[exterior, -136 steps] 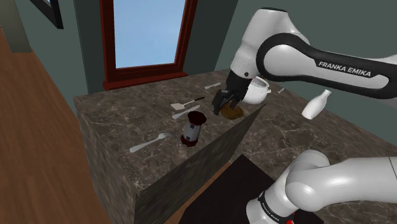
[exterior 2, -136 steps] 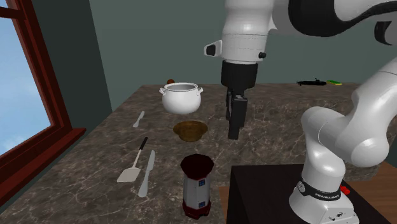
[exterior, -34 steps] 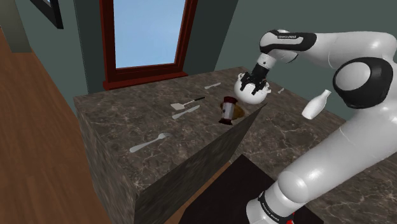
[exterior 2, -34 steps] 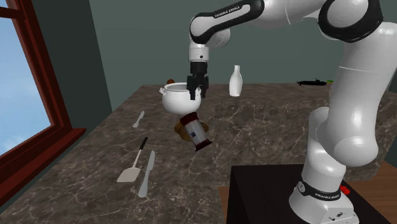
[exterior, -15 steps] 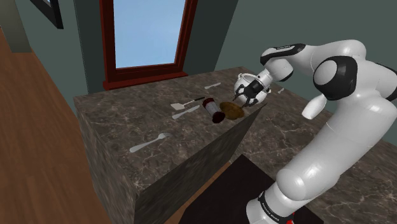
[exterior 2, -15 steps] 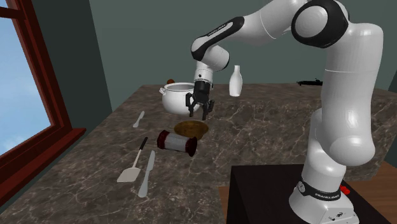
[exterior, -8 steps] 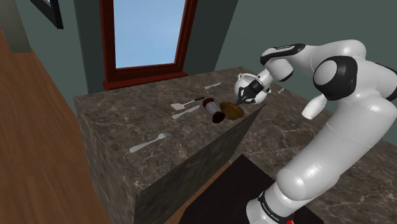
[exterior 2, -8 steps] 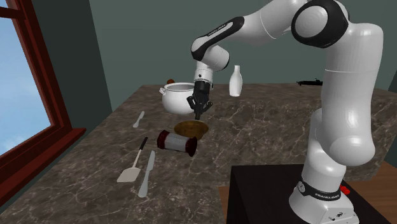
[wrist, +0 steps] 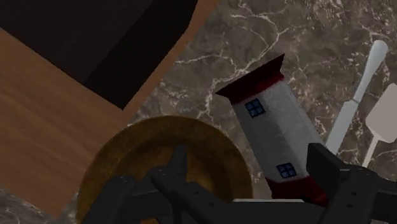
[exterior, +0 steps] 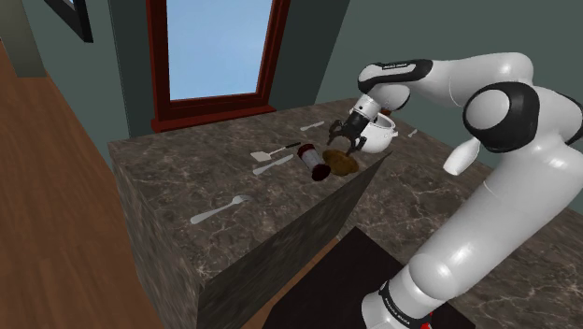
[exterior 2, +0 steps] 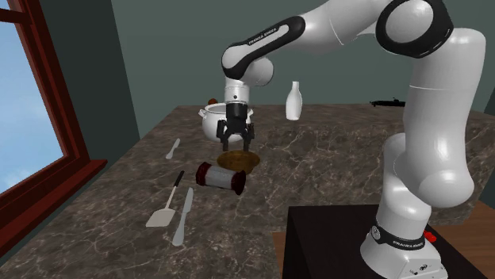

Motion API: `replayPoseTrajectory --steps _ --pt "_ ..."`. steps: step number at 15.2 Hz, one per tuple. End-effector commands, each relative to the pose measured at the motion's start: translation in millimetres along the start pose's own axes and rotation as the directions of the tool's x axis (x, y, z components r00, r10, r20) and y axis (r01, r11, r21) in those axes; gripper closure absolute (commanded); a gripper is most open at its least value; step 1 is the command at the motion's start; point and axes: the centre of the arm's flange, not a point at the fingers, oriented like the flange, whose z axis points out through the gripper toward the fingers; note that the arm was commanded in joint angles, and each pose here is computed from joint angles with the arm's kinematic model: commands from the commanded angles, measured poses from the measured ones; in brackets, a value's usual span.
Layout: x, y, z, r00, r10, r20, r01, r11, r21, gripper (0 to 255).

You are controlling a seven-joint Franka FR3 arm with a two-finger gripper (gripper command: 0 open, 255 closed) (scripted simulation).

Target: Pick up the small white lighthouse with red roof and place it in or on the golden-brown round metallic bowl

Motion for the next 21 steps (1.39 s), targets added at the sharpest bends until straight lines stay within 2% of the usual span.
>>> replayPoseTrajectory --steps 1,2,3,4,5,6,13,21 --pt "-12 -41 14 0.986 -0.153 -0.063 0.144 0.981 -0.129 0" --pt "-21 -60 24 0.97 -0.228 -0.084 0.208 0.959 -0.194 0" --pt "-30 -77 35 0.948 -0.302 -0.101 0.268 0.928 -0.26 0" --pt "-40 -92 48 0.92 -0.376 -0.112 0.324 0.889 -0.325 0" --pt "-51 -106 62 0.886 -0.448 -0.117 0.374 0.842 -0.389 0" --pt "-52 -108 64 0.882 -0.456 -0.117 0.379 0.836 -0.396 0" --pt "-41 -96 100 0.882 -0.456 -0.117 0.379 0.836 -0.396 0" --pt "-41 -96 100 0.882 -0.456 -0.117 0.379 0.836 -0.396 0"
